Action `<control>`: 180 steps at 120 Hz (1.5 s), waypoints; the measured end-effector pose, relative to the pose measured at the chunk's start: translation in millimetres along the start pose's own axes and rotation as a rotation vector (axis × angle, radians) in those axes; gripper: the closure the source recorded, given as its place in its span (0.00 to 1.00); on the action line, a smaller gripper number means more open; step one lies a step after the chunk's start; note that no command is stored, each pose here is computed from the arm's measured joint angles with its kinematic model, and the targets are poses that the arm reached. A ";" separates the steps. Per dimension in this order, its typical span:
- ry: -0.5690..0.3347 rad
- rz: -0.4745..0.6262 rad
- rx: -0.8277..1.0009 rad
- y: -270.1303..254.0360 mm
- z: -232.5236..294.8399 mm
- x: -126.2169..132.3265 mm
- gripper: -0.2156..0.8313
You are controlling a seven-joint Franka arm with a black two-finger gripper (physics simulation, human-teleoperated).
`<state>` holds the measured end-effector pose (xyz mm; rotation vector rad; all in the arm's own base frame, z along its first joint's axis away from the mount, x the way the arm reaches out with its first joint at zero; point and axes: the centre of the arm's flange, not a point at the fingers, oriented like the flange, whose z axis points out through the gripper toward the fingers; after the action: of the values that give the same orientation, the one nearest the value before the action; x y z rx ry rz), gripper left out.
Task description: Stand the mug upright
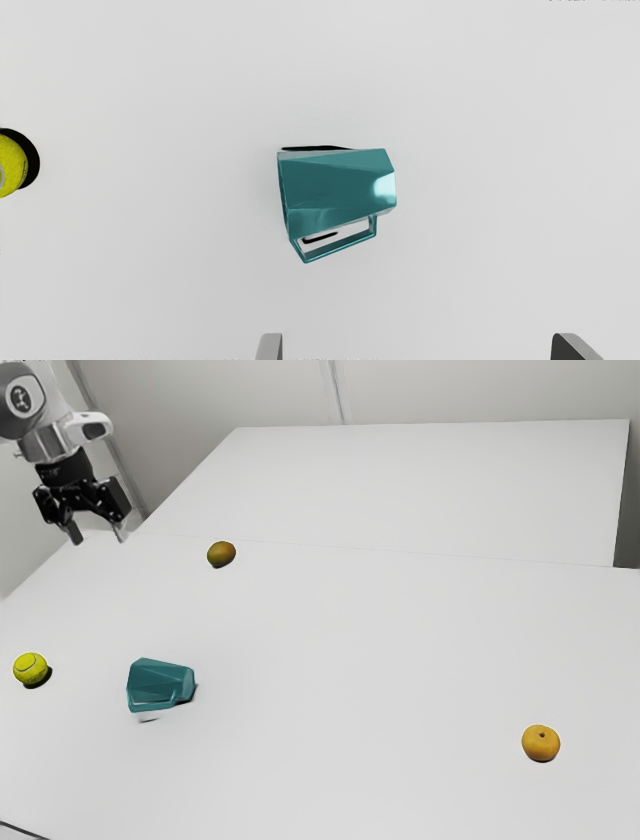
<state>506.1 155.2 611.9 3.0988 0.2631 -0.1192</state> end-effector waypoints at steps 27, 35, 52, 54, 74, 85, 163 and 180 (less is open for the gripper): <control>-0.005 -0.073 -0.098 -68.8 16.7 -6.1 0.23; -0.005 -0.082 -0.148 -84.5 31.7 -8.9 0.23; 0.030 -0.089 -0.269 -112.6 65.8 -12.6 0.23; 0.038 -0.089 -0.284 -115.5 68.8 -13.2 0.23; 0.095 -0.095 -0.426 -139.1 110.9 -22.7 0.23; 0.121 -0.098 -0.492 -146.9 133.4 -29.3 0.23; 0.221 -0.092 -0.700 -172.6 259.5 -50.9 0.23; 0.194 -0.045 -0.727 -158.0 268.3 -45.9 0.23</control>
<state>414.5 293.6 344.4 2.3795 0.2973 0.2276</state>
